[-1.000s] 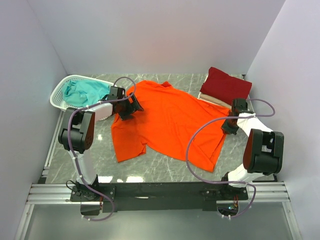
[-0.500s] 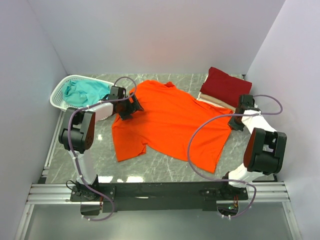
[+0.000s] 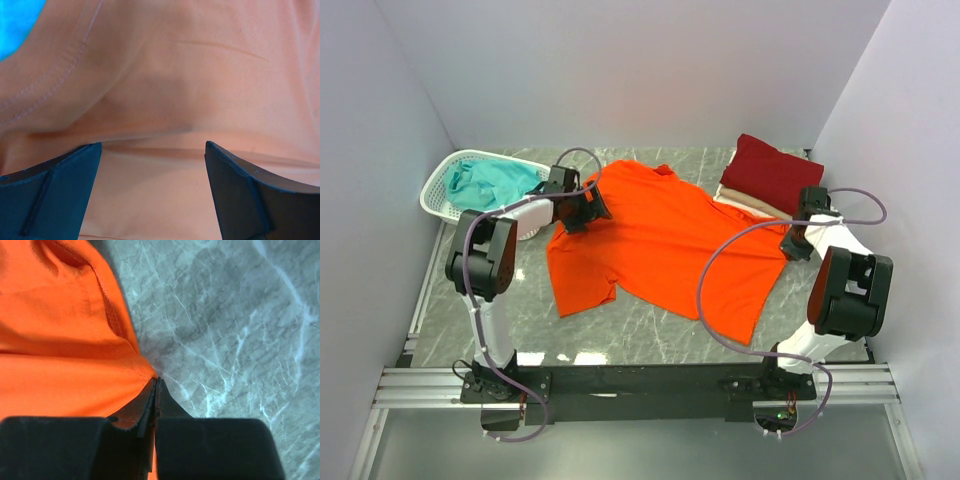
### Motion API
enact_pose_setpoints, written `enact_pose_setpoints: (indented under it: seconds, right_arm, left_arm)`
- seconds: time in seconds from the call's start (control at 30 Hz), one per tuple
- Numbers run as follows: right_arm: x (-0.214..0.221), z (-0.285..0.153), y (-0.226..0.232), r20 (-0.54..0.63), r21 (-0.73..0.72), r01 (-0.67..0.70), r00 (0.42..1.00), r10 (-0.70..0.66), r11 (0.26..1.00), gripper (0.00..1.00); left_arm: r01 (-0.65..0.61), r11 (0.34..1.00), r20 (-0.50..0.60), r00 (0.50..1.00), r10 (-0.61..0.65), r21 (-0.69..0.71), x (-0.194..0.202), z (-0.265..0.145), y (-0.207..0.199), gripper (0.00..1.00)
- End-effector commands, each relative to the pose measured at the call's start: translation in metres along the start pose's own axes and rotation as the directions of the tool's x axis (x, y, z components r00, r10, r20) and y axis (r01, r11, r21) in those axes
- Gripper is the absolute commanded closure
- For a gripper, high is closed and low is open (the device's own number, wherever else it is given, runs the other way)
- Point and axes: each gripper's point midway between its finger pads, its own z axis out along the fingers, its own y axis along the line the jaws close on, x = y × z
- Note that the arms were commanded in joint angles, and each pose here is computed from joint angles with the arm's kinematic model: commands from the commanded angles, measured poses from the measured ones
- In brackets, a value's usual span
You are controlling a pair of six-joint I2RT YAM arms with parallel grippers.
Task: Fold and stack the t-shirts
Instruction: Flatten the tshirt out
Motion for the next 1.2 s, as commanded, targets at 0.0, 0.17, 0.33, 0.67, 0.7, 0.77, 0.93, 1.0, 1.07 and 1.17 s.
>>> enact_pose_setpoints:
  seconds: [0.0, 0.17, 0.33, 0.67, 0.7, 0.77, 0.93, 1.0, 1.07, 1.17]
  right_arm:
    - [-0.027, -0.012, -0.005, 0.061, 0.014, -0.012, 0.998, 0.011, 1.000, 0.95]
    - [-0.038, -0.043, 0.020, 0.071, -0.136, -0.039, 0.996, 0.049, 0.990, 0.47]
    - [-0.038, -0.095, 0.071, 0.100, -0.336, 0.026, 0.995, 0.008, 0.942, 0.42]
    - [0.085, -0.145, 0.214, 0.046, -0.664, 0.215, 0.967, -0.249, 0.716, 0.42]
    - [0.100, -0.136, 0.222, 0.019, -0.667, 0.217, 0.961, -0.276, 0.713, 0.43]
    - [0.113, -0.130, 0.228, 0.001, -0.669, 0.226, 0.953, -0.303, 0.708, 0.43]
    - [0.138, -0.101, 0.230, -0.046, -0.648, 0.234, 0.938, -0.343, 0.725, 0.44]
    - [0.142, -0.090, 0.228, -0.053, -0.628, 0.239, 0.936, -0.347, 0.741, 0.44]
    - [0.146, -0.081, 0.224, -0.063, -0.609, 0.246, 0.933, -0.355, 0.754, 0.44]
    - [0.150, -0.068, 0.221, -0.076, -0.584, 0.252, 0.929, -0.361, 0.772, 0.44]
  left_arm:
    - [-0.057, 0.995, -0.022, 0.998, 0.055, -0.079, 0.003, 0.012, 0.014, 0.08]
    - [-0.090, 0.996, 0.039, 0.995, 0.090, -0.018, -0.027, -0.002, -0.023, 0.07]
    - [-0.128, 0.992, 0.126, 0.984, 0.124, 0.016, -0.052, -0.042, -0.058, 0.06]
    - [-0.109, 0.992, 0.131, 0.985, 0.117, -0.065, 0.000, -0.091, -0.018, 0.06]
    - [-0.100, 0.992, 0.111, 0.988, 0.108, -0.075, 0.011, -0.090, -0.009, 0.06]
    - [-0.085, 0.994, 0.099, 0.991, 0.092, -0.073, 0.019, -0.087, -0.004, 0.06]
    - [-0.063, 0.996, 0.068, 0.995, 0.067, -0.055, 0.032, -0.070, 0.003, 0.06]
    - [-0.062, 0.996, 0.051, 0.997, 0.066, -0.064, 0.035, -0.061, 0.007, 0.06]
    - [-0.059, 0.995, 0.023, 0.998, 0.061, -0.084, 0.040, -0.048, 0.015, 0.06]
    - [-0.065, 0.993, -0.006, 0.998, 0.064, -0.099, 0.044, -0.032, 0.021, 0.06]
